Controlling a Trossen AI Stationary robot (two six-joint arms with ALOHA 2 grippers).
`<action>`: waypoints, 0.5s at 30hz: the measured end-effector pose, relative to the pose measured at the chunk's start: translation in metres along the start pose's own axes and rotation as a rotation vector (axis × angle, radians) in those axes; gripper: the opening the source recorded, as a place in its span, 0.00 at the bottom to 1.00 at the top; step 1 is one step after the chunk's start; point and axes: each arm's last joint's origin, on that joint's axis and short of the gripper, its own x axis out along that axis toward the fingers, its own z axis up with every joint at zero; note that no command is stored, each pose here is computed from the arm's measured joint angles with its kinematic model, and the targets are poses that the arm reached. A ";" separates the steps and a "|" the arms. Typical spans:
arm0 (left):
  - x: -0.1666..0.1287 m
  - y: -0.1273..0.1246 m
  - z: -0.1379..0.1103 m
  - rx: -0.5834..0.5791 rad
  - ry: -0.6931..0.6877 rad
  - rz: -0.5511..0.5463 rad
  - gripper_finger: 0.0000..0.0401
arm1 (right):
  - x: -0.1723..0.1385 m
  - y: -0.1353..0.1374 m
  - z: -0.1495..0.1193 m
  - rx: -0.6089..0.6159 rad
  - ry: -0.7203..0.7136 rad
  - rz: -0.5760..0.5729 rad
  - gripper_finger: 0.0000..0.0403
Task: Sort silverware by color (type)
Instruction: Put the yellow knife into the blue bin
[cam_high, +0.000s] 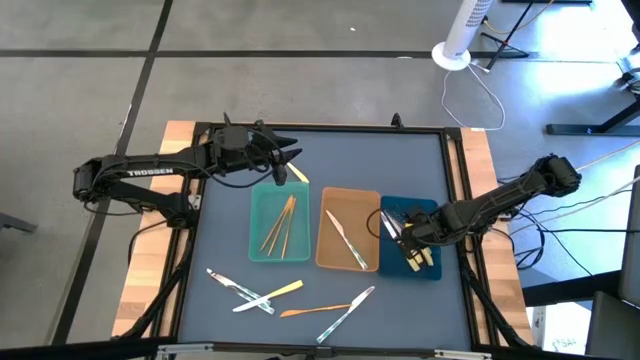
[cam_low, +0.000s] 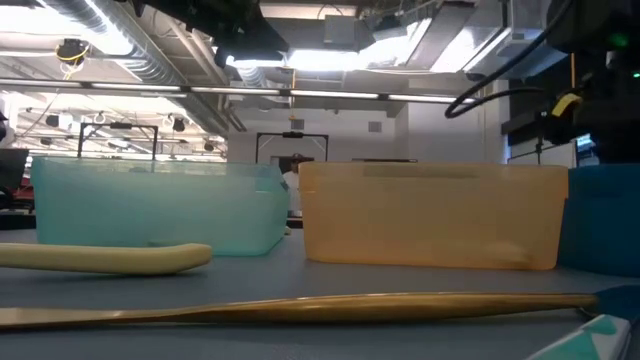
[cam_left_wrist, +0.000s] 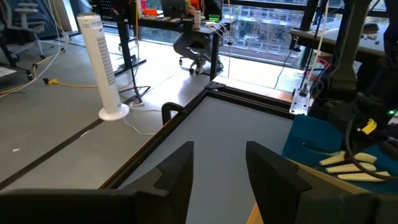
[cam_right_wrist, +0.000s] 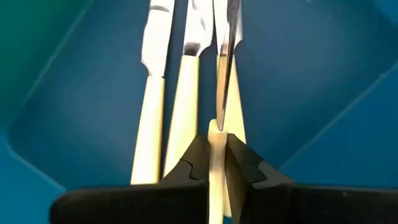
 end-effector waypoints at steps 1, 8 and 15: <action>0.000 0.000 0.000 0.000 0.000 0.000 0.35 | 0.001 0.000 0.000 0.000 -0.001 0.004 0.03; 0.000 0.000 0.000 0.000 0.000 0.000 0.35 | 0.006 -0.003 -0.001 0.000 -0.001 -0.002 0.03; 0.000 0.000 0.000 0.000 0.001 0.000 0.35 | 0.006 -0.003 -0.001 -0.001 -0.001 -0.003 0.03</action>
